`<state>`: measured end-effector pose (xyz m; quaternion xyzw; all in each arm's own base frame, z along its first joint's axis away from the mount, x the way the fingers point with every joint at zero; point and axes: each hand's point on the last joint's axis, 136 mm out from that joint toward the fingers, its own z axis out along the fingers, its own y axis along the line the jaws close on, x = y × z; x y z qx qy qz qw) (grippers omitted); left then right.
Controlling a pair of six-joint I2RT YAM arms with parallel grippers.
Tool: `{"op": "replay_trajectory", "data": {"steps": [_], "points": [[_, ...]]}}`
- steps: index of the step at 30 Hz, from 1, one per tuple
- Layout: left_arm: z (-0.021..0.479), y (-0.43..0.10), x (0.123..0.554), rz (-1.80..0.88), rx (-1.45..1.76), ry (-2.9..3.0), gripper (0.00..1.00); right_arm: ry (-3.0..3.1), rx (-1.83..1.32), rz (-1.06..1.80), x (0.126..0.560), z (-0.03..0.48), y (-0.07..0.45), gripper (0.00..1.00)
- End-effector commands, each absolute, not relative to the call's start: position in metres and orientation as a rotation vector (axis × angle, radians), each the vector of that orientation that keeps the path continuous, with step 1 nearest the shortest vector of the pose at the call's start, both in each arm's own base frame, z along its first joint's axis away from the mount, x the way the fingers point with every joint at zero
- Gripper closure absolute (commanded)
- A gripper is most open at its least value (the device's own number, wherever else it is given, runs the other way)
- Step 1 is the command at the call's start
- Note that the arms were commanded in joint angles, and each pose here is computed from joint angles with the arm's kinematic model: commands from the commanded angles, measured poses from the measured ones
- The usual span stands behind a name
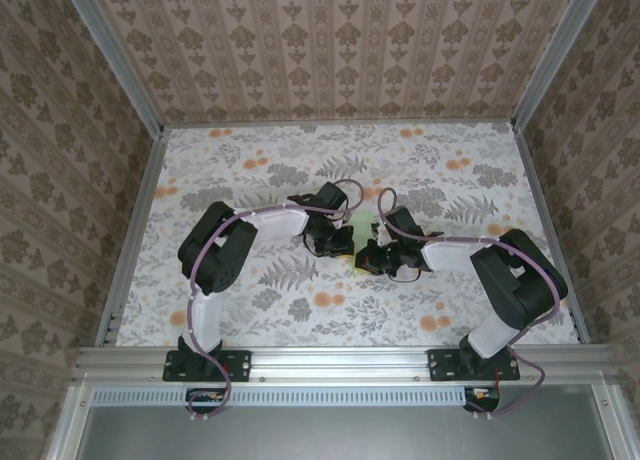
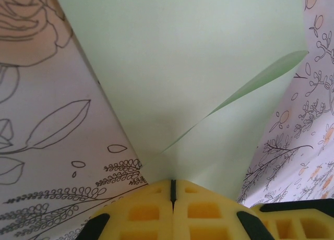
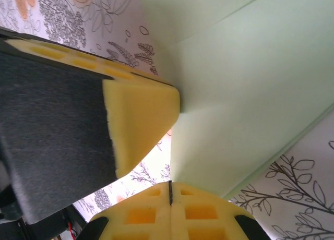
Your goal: Fold a paper plane with a square sheet of paper (pick it up from the middle)
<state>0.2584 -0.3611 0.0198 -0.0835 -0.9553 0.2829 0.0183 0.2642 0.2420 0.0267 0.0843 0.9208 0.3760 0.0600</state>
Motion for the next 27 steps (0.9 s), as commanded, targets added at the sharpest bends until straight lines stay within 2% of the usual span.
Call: {"op": "replay_trajectory", "data": {"steps": [1, 11, 20, 27], "points": [[-0.018, -0.336, 0.245, 0.666, -0.189, -2.974, 1.00, 2.827, 0.276, 1.139, 0.255, 0.015, 0.242, 0.97], [-0.020, -0.334, 0.245, 0.652, -0.178, -2.979, 1.00, 2.878, 0.250, 1.125, 0.239, 0.005, 0.241, 0.96], [-0.021, -0.333, 0.246, 0.650, -0.172, -2.982, 1.00, 2.854, 0.182, 1.159, 0.238, 0.020, 0.251, 0.96], [-0.021, -0.333, 0.245, 0.652, -0.172, -2.981, 1.00, 2.893, 0.190, 1.129, 0.233, 0.007, 0.249, 0.96]]}}
